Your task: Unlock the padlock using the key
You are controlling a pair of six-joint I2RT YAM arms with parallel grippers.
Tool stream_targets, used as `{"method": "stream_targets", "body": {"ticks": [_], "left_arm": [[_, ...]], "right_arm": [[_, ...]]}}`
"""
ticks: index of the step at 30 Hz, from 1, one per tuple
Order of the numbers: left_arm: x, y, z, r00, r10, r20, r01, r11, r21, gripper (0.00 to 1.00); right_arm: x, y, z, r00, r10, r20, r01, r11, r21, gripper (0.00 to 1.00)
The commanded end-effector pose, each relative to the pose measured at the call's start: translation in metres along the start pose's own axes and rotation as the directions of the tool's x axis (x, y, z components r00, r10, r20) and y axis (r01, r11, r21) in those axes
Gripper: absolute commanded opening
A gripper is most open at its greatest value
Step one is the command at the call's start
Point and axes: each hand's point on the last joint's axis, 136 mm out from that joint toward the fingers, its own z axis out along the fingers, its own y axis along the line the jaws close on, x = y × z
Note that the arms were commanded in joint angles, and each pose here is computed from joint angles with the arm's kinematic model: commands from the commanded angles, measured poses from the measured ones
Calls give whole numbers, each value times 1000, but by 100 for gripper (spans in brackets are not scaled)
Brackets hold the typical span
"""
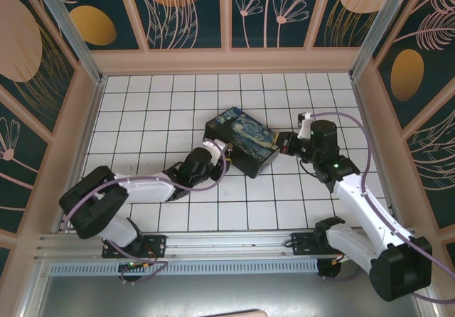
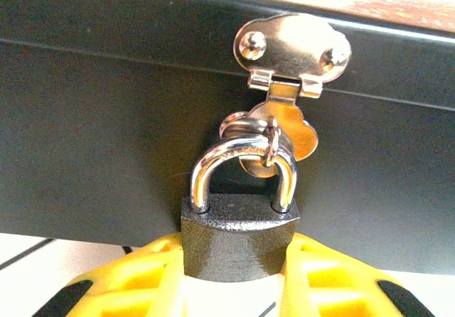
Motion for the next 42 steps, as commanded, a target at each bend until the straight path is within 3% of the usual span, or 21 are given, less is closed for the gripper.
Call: {"method": "stream_targets", "body": {"ticks": [1,5,13,23,26,27,31,35,39,42], "left_arm": [[-18,-13,-19,998,-38,-52,40,999,33,12],[-25,-23,-36,990,-31,-137,40,997,59,11],[-69,-45,-53,978,-12,-209,35,994,106,10],[-87,-67,-33,941,6,-337,46,988,146,10],[-96,-73,-32,945,-4,-328,62,984,167,18],[-102,-76,-33,948,-12,-319,71,982,174,28],[-129,-84,-38,958,-26,-286,83,978,190,51],[-160,-83,-45,968,-17,-250,63,982,178,63],[-178,-34,-33,975,-43,-217,60,996,73,67],[-175,21,1,971,-67,-228,59,997,-42,67]], "right_arm": [[-19,5,-9,999,-30,38,30,999,12,0],[-28,5,-17,998,-40,50,39,999,27,0],[-42,8,-31,997,-46,70,44,999,20,0],[-46,7,-42,995,-51,84,50,999,17,0],[-41,3,-41,996,-47,75,45,999,22,0],[-40,2,-40,997,-46,69,45,999,25,0],[-38,2,-40,997,-44,59,43,999,23,0],[-39,8,-44,998,-34,55,33,999,13,0],[-37,19,-52,998,-22,60,22,1000,-11,0],[-33,27,-56,998,-12,62,13,1000,-25,0]]}}
